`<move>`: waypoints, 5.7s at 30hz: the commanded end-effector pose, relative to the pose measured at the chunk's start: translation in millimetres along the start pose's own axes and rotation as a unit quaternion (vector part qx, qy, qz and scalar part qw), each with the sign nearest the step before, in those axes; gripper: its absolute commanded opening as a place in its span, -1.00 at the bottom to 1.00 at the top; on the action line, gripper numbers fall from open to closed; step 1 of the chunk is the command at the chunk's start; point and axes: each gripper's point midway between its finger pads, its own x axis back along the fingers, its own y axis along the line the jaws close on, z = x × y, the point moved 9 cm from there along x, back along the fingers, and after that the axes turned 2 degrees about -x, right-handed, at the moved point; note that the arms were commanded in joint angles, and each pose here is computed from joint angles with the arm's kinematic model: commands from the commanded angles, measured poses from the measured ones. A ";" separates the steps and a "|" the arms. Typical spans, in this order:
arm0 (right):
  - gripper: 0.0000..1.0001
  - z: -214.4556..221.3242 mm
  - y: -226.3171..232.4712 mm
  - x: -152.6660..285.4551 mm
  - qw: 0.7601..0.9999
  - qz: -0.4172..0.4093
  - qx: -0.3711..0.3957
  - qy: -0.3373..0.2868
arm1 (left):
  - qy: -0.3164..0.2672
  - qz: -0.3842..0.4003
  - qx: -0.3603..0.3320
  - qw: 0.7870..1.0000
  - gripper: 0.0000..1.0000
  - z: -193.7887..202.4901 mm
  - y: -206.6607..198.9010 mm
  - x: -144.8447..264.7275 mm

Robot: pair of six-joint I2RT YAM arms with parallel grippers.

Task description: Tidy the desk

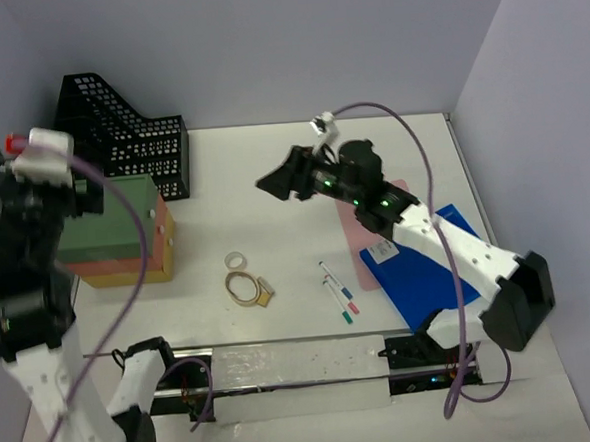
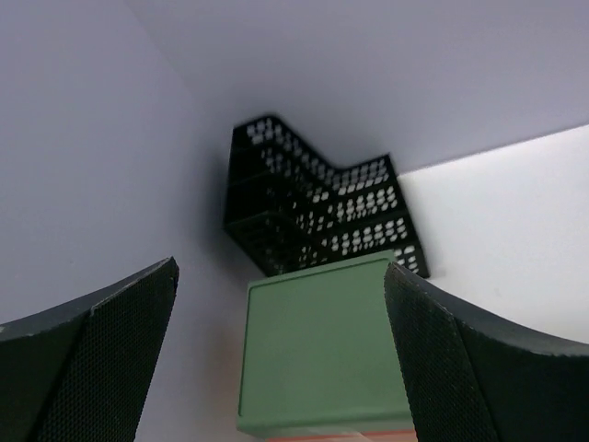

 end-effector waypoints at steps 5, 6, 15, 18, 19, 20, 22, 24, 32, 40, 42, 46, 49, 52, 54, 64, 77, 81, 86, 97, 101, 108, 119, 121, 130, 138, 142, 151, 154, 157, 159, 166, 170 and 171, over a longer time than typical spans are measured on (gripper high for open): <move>0.36 2.5 101.6 -121.2 0.966 -0.212 -0.116 0.090 | 0.234 -0.038 0.055 0.970 0.99 73.0 21.5 -83.0; 0.30 3.6 106.6 -133.2 0.959 -0.229 -0.135 0.094 | 0.243 -0.042 0.057 0.967 0.99 81.2 24.9 -85.2; 0.22 64.0 119.4 -225.6 0.925 -0.257 -0.224 0.167 | 0.333 -0.059 0.107 0.935 0.99 155.0 67.7 -91.6; 0.27 72.4 113.0 -235.6 0.920 -0.266 -0.248 0.148 | 0.347 -0.049 0.110 0.930 0.98 168.2 68.2 -93.2; 0.28 74.0 109.8 -238.2 0.922 -0.259 -0.251 0.139 | 0.349 -0.047 0.108 0.930 0.99 171.0 67.6 -93.3; 0.28 75.6 108.8 -240.4 0.925 -0.254 -0.250 0.135 | 0.354 -0.047 0.106 0.928 0.98 175.4 67.1 -93.5; 0.28 80.9 105.2 -245.6 0.928 -0.244 -0.246 0.135 | 0.361 -0.048 0.105 0.926 0.99 183.9 65.9 -94.6; 0.27 87.2 104.8 -251.2 0.927 -0.244 -0.250 0.140 | 0.367 -0.050 0.103 0.923 0.99 193.6 64.2 -95.9; 0.22 115.4 87.3 -260.6 0.921 -0.220 -0.279 0.157 | 0.380 -0.039 0.115 0.917 0.98 210.7 60.1 -101.0; 0.18 112.7 74.2 -259.8 0.935 -0.186 -0.269 0.135 | 0.380 -0.030 0.120 0.917 0.99 215.0 58.1 -103.3; 0.18 112.6 72.1 -261.2 0.938 -0.178 -0.266 0.133 | 0.381 -0.030 0.119 0.916 0.99 215.8 57.9 -103.3; 0.18 118.9 66.8 -270.9 0.939 -0.166 -0.266 0.140 | 0.380 -0.028 0.119 0.917 0.98 216.8 56.6 -102.4; 0.18 119.7 66.3 -276.4 0.938 -0.166 -0.267 0.143 | 0.378 -0.027 0.117 0.918 0.99 215.3 56.5 -101.9; 0.17 121.5 64.3 -280.1 0.937 -0.166 -0.275 0.140 | 0.375 -0.026 0.114 0.920 0.99 214.1 56.7 -101.6; 0.14 121.1 65.0 -281.3 0.935 -0.171 -0.279 0.136 | 0.374 -0.025 0.112 0.920 0.98 213.6 56.5 -101.1; -0.07 123.1 60.5 -286.4 0.936 -0.163 -0.284 0.127 | 0.375 -0.017 0.106 0.921 0.98 216.4 53.5 -98.8; -0.68 126.0 50.6 -283.1 0.940 -0.144 -0.288 0.116 | 0.375 -0.013 0.102 0.921 0.98 216.2 51.7 -96.5; -0.44 121.5 51.2 -278.4 0.944 -0.143 -0.277 0.109 | 0.377 -0.011 0.103 0.921 0.99 217.1 51.3 -96.5; -0.03 114.5 54.1 -284.4 0.938 -0.165 -0.283 0.112 | 0.375 -0.011 0.104 0.921 0.99 216.0 51.7 -97.2; -0.11 110.5 61.2 -292.3 0.929 -0.187 -0.301 0.104 | 0.398 -0.002 0.107 0.911 0.99 234.5 47.4 -98.9; -0.09 115.5 62.0 -298.5 0.927 -0.177 -0.311 0.113 | 0.401 0.008 0.112 0.909 0.99 238.7 45.4 -100.4; -0.09 128.0 58.2 -300.6 0.927 -0.157 -0.319 0.118 | 0.402 0.021 0.118 0.908 0.98 244.0 42.3 -102.3; -0.48 125.0 64.7 -302.5 0.926 -0.166 -0.318 0.120 | 0.405 0.033 0.126 0.905 0.96 248.5 38.7 -103.2; -0.68 126.2 63.5 -301.4 0.923 -0.167 -0.324 0.120 | 0.403 0.032 0.125 0.906 0.96 246.8 39.4 -103.2; -0.51 129.3 59.0 -292.0 0.926 -0.160 -0.320 0.118 | 0.406 0.031 0.122 0.905 0.96 246.2 40.2 -102.0; -0.22 122.2 71.8 -285.8 0.924 -0.194 -0.305 0.122 | 0.407 0.033 0.125 0.904 0.96 247.1 39.0 -102.0; -0.22 119.7 74.5 -281.6 0.920 -0.210 -0.311 0.115 | 0.408 0.032 0.124 0.904 0.96 246.7 39.4 -101.8; -0.20 112.3 82.2 -274.3 0.919 -0.226 -0.306 0.101 | 0.410 0.034 0.124 0.903 0.96 247.3 38.9 -101.3; -0.18 108.0 84.6 -270.6 0.917 -0.236 -0.309 0.094 | 0.411 0.033 0.123 0.903 0.96 248.4 38.2 -100.5; -0.17 105.3 86.5 -269.9 0.916 -0.239 -0.309 0.089 | 0.411 0.034 0.123 0.903 0.96 248.2 37.5 -99.7; -0.16 103.2 88.9 -269.4 0.916 -0.243 -0.307 0.089 | 0.411 0.034 0.122 0.903 0.96 248.0 37.7 -99.3; -0.13 106.1 90.0 -272.7 0.917 -0.233 -0.309 0.095 | 0.410 0.035 0.124 0.903 0.96 247.7 37.8 -100.4; -0.10 116.9 86.1 -277.4 0.916 -0.222 -0.318 0.101 | 0.409 0.035 0.124 0.903 0.96 246.7 37.8 -100.1; -0.10 119.8 85.8 -278.6 0.916 -0.220 -0.318 0.105 | 0.409 0.035 0.123 0.904 0.96 246.5 37.7 -99.6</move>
